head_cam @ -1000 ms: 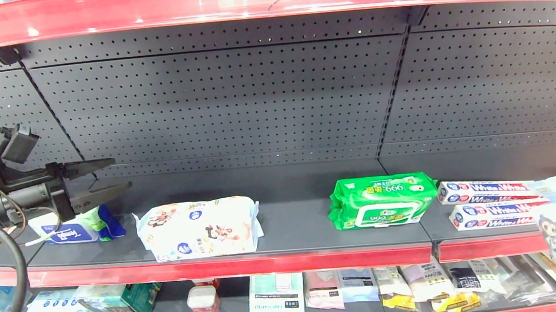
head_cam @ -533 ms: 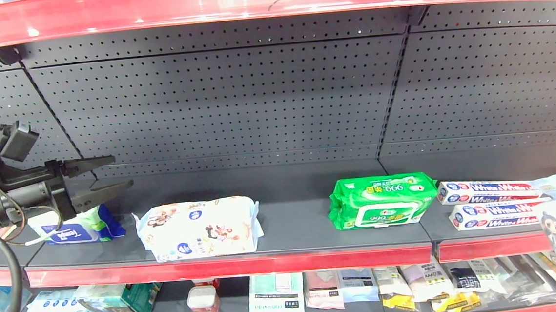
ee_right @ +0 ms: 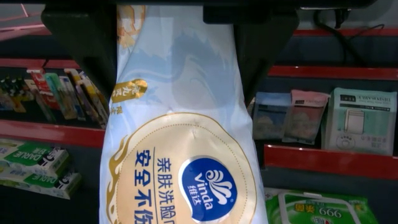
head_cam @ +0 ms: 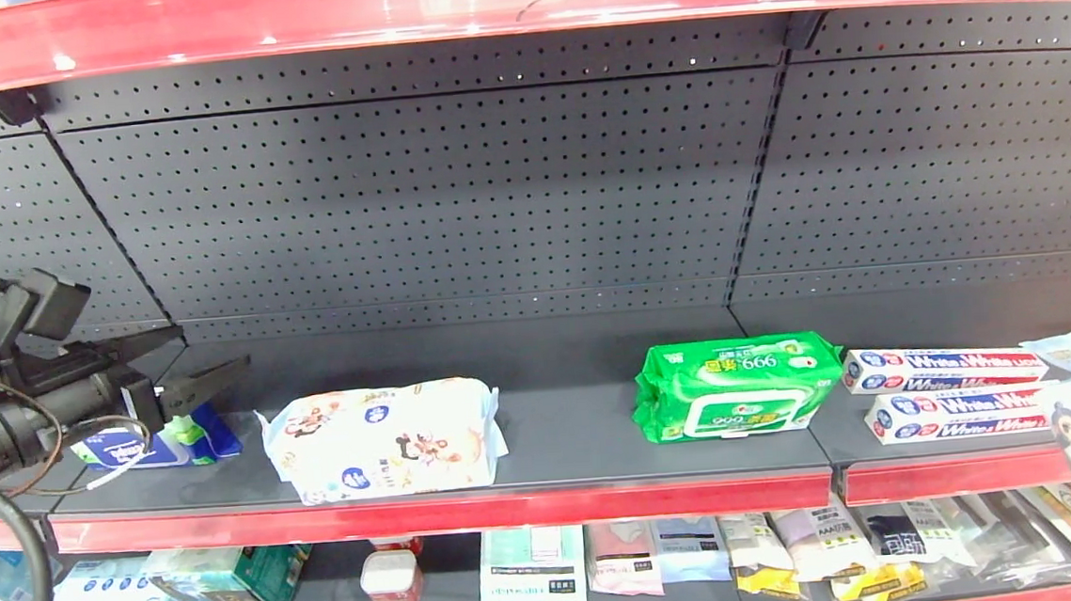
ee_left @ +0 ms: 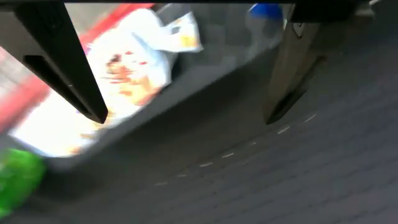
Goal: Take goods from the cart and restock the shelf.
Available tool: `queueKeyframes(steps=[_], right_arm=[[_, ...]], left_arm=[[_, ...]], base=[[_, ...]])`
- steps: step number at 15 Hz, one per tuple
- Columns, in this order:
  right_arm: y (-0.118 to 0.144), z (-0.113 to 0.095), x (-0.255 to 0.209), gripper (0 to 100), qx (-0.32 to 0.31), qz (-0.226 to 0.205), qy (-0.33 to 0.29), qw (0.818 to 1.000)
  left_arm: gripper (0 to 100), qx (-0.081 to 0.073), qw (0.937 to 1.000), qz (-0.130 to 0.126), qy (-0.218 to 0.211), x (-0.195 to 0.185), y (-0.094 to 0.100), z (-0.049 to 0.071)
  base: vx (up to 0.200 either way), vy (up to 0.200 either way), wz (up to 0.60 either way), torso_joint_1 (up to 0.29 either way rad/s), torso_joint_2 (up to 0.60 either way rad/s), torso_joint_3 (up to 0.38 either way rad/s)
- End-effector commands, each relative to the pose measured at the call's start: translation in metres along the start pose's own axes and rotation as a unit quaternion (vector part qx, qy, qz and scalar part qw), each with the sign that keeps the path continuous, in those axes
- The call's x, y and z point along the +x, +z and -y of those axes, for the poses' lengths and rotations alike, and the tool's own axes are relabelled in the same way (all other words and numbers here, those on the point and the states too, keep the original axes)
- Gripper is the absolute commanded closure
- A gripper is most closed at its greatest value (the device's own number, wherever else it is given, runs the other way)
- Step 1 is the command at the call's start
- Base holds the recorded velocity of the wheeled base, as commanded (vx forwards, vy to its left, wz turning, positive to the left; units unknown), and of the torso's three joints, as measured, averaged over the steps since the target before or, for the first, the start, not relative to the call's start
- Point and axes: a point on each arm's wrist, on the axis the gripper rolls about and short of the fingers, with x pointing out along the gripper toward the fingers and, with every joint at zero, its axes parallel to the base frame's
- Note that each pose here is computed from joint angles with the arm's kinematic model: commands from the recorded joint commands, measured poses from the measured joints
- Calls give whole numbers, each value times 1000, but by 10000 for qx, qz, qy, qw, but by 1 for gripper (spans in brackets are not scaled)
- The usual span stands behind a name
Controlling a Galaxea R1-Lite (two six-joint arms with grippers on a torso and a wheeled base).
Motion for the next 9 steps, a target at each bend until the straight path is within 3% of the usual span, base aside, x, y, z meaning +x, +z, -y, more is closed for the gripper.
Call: queueKeyframes(steps=[1,2,4,5,6,7,8,9], right_arm=[[0,0,0,100,0,3,-2,10000],[0,0,0,100,1,10,-3,10000],[0,0,0,100,-1,-1,15,10000],[0,0,0,100,-1,2,30,10000],[-1,0,0,100,-3,-12,40,10000],[-2,-1,1,100,-18,-35,76,10000],[0,-1,2,100,-23,-51,149,9999],[5,-1,4,100,-28,-93,252,9996]], left_arm=[[0,-125,9970,-97,759,2,-1,0],[0,-231,9890,-108,1457,4,2,1],[0,-518,9538,-148,2955,8,7,10],[0,-761,9438,-11,3216,6,12,24],[0,-972,9490,136,2995,0,15,38],[0,-1022,9625,72,2512,-19,9,63],[0,-950,9699,-24,2240,-35,1,81],[0,-764,9771,33,1987,-51,-2,97]], base=[[0,0,0,0,0,0],[0,0,0,0,0,0],[0,0,0,0,0,0],[0,0,0,0,0,0],[0,0,0,0,0,0],[0,0,0,0,0,0],[0,0,0,0,0,0],[0,0,0,0,0,0]])
